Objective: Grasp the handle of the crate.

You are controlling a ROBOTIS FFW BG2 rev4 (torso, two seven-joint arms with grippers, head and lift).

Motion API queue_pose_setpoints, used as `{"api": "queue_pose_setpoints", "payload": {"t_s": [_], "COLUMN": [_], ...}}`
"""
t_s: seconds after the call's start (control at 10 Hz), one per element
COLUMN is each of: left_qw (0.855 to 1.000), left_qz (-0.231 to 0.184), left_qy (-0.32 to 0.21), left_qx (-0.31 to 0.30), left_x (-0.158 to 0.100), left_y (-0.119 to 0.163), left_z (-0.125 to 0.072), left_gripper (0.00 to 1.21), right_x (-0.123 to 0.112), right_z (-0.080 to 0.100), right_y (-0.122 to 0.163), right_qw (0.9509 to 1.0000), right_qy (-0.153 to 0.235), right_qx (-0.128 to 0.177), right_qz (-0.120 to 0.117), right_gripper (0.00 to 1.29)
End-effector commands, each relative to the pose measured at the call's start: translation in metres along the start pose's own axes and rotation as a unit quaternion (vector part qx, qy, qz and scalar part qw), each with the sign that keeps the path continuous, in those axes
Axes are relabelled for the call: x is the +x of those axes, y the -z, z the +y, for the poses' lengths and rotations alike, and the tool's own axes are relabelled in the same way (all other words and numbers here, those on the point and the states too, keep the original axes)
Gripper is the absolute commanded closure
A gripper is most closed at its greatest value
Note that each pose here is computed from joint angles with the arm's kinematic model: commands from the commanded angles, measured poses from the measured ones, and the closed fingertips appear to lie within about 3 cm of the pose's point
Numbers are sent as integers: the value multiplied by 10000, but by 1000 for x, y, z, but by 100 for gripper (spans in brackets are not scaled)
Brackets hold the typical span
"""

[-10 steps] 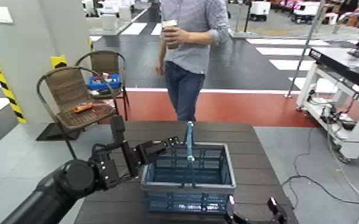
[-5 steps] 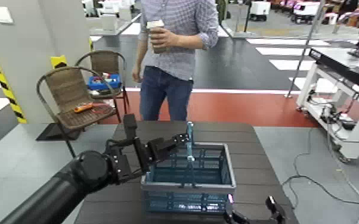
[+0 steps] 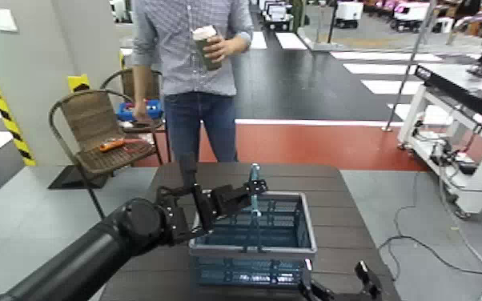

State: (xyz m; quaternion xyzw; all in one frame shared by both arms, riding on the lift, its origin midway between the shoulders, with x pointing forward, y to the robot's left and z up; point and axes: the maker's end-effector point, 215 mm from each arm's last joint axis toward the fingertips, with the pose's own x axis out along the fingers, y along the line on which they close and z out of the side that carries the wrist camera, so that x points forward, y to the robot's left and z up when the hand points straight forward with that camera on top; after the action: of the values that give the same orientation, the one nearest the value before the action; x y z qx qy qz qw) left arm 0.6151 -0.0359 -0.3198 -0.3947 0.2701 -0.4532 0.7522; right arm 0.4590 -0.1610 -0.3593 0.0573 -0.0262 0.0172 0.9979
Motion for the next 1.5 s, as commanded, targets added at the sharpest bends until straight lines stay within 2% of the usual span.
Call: {"api": "queue_pose_setpoints", "payload": {"t_s": [0.1,0.2,0.3,0.4,0.5,0.7,0.9,1.0,1.3,1.5], "left_qw": [10000,10000,10000,10000,10000,10000,10000,10000,9999,9998], "left_qz": [-40,-58,-60,-67,-68,-65,-36,-15,29,64], "left_qy": [-4,-6,-4,3,10,5,-17,-28,-17,90], "left_qx": [-23,-3,5,3,-3,-16,-37,-55,-109,-145], "left_x": [2,2,2,2,1,0,-1,-1,-2,-2], "left_y": [-1,-3,-4,-5,-5,-4,-2,0,5,5], "left_z": [2,2,2,2,2,4,6,8,7,-2], "left_gripper": [11,14,30,58,63,111,114,120,120,120], "right_x": [1,0,0,0,0,0,0,0,-1,-2], "right_z": [1,2,2,3,3,3,3,3,2,1], "right_y": [0,0,0,0,0,1,1,1,1,1], "right_qw": [10000,10000,10000,10000,10000,10000,10000,10000,10000,10000], "right_qy": [-11,-18,-18,-28,-27,-24,-30,-31,-26,-6], "right_qx": [34,37,37,34,43,48,51,48,44,55], "right_qz": [-6,-5,-5,-2,-8,1,2,1,9,7], "right_gripper": [15,15,15,15,15,15,15,15,15,15]}}
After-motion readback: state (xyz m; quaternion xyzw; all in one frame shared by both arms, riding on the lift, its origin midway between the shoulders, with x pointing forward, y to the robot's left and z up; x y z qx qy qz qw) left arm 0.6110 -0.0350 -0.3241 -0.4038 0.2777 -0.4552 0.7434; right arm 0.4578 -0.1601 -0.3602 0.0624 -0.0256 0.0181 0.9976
